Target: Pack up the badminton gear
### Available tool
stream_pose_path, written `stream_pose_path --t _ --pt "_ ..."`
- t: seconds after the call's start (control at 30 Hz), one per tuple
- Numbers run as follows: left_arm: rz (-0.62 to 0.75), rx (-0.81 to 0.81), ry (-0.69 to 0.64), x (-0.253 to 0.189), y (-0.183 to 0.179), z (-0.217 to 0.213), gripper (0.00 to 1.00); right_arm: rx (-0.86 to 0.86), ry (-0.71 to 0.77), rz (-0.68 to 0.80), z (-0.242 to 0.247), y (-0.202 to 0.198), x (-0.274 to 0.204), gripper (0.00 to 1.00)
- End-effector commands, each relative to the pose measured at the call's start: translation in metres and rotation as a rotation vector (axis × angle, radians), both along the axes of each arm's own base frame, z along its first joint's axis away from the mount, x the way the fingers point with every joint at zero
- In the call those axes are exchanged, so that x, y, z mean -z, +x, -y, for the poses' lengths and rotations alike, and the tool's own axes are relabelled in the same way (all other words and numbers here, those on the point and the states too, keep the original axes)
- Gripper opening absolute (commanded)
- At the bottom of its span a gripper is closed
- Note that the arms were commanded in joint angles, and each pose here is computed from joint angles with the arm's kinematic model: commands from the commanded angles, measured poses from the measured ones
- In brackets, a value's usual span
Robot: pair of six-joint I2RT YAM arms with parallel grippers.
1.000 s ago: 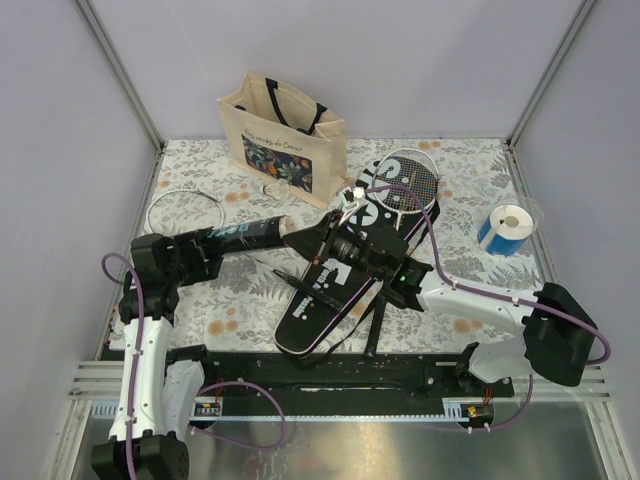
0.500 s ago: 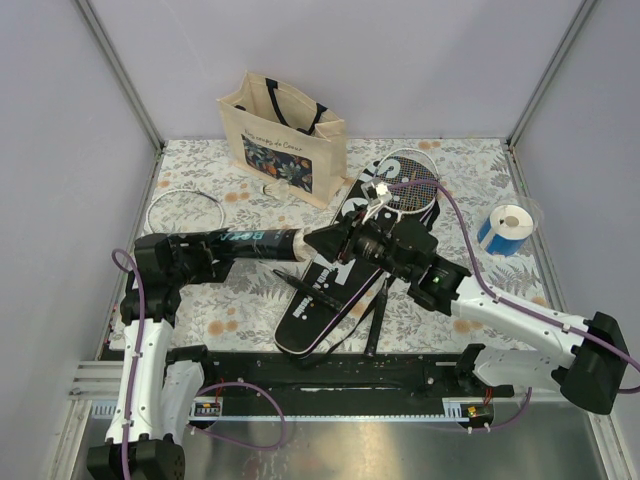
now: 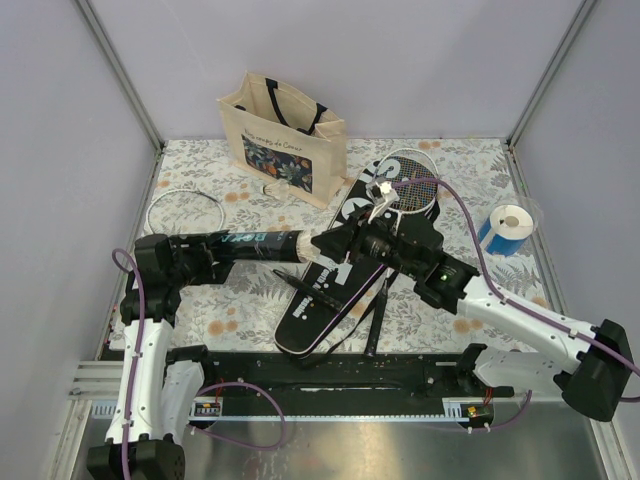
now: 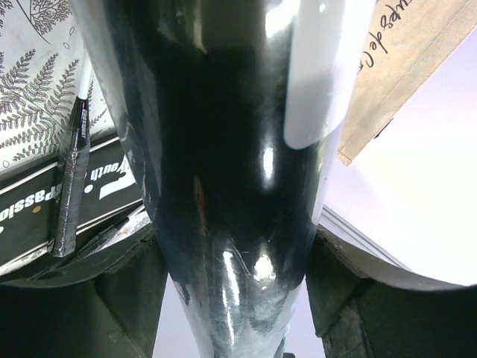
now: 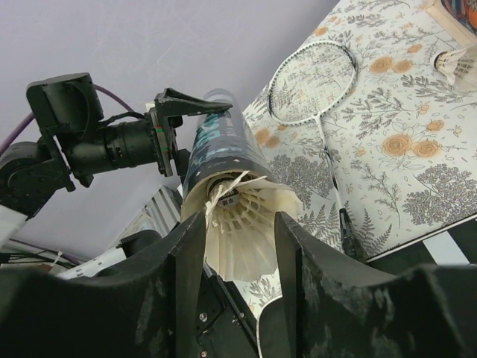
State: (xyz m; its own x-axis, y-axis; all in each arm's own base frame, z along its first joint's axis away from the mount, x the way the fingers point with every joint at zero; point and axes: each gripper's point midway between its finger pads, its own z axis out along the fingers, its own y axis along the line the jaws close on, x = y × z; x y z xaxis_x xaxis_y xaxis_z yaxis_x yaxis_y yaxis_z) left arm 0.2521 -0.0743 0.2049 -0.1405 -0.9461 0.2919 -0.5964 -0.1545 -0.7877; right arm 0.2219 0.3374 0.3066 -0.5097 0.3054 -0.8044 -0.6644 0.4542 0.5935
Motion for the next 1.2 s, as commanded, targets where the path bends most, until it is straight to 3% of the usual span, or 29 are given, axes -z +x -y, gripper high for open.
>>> stream_pose_path --t 0.0,0.23,0.47,0.6,0.83,0.9,1.03,1.17 --pt "0.136 0.025 0.009 -0.04 0.005 0.003 0.18 -0.018 0.062 0.085 0.013 -0.011 -0.039 0.51" --pt "0.135 0.027 0.01 -0.04 0.005 0.004 0.18 0.041 0.091 0.064 0.028 -0.01 -0.038 0.65" --pt "0.142 0.021 0.014 -0.041 0.004 0.002 0.18 0.043 0.059 -0.022 0.018 -0.001 -0.008 0.56" --pt "0.145 0.026 0.009 -0.042 0.003 0.004 0.18 -0.011 0.021 0.009 0.007 0.001 -0.001 0.51" --pt "0.155 0.032 0.007 -0.045 0.001 0.005 0.18 -0.066 -0.018 0.068 -0.003 0.006 0.005 0.51" --pt "0.15 0.032 0.01 -0.043 0.001 0.004 0.18 -0.071 -0.006 0.08 -0.004 0.006 0.004 0.46" --pt "0.144 0.03 0.009 -0.041 0.002 0.004 0.18 -0.098 0.02 0.086 -0.006 0.001 0.001 0.19" --pt "0.142 0.021 0.013 -0.041 0.003 0.003 0.18 -0.124 0.057 0.065 -0.011 -0.003 -0.002 0.02"
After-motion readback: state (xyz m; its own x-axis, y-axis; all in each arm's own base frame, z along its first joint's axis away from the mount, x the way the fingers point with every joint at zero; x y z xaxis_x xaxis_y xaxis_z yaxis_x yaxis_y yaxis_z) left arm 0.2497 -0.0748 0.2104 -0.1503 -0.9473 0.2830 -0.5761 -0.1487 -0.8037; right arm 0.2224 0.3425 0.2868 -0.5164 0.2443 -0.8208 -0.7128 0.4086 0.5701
